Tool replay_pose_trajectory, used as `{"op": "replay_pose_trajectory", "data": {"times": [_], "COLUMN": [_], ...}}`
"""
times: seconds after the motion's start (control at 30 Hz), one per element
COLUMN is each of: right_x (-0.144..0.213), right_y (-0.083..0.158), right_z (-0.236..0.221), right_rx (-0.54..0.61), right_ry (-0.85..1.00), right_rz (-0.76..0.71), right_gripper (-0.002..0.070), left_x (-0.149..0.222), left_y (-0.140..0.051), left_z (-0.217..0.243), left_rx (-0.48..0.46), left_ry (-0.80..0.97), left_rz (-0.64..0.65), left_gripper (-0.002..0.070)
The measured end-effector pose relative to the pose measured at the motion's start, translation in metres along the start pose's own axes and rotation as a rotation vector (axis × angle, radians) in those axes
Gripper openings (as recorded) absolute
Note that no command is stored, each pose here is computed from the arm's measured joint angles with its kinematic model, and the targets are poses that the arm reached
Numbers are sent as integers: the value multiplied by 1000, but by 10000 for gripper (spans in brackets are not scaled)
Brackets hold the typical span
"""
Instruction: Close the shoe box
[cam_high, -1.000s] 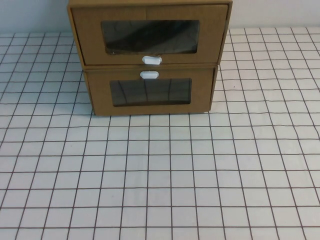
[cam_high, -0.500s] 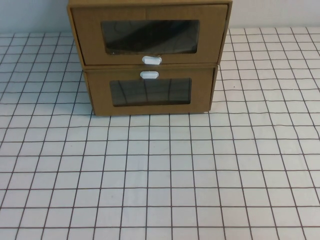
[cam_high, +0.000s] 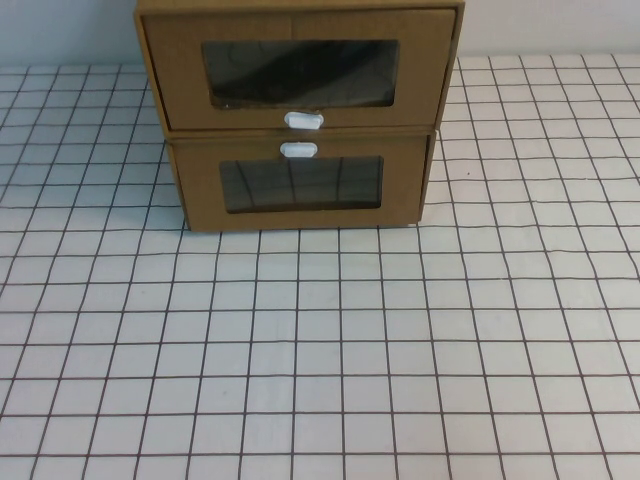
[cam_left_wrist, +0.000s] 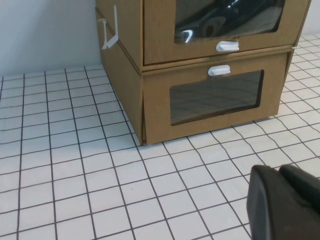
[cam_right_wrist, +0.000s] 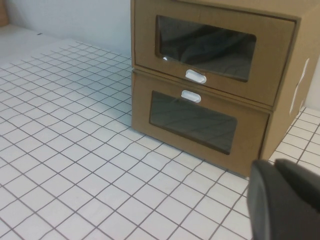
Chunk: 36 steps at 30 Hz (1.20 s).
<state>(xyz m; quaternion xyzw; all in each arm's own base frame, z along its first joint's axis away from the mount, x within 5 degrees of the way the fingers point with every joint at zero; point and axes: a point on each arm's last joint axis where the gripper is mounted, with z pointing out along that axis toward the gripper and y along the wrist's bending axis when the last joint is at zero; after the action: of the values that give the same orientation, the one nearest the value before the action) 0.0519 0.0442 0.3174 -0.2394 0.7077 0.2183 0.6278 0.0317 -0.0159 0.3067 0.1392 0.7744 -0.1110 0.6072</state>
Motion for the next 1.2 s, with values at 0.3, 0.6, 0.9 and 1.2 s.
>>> {"op": "replay_pose_trajectory", "data": {"times": [0.3, 0.6, 0.9, 1.2], "right_x": [0, 0, 0, 0], "right_y": [0, 0, 0, 0], "right_z": [0, 0, 0, 0], "right_rx": [-5, -5, -5, -5], "right_ry": [-2, -2, -2, -2], "right_rz": [14, 14, 14, 14], "right_gripper": [-15, -15, -15, -15], "left_x": [0, 0, 0, 0], "left_y": [0, 0, 0, 0], "left_z": [0, 0, 0, 0], "left_rx": [0, 0, 0, 0], "left_ry": [0, 0, 0, 0], "left_rz": [0, -1, -1, -1], "left_gripper": [-3, -2, -2, -2]}}
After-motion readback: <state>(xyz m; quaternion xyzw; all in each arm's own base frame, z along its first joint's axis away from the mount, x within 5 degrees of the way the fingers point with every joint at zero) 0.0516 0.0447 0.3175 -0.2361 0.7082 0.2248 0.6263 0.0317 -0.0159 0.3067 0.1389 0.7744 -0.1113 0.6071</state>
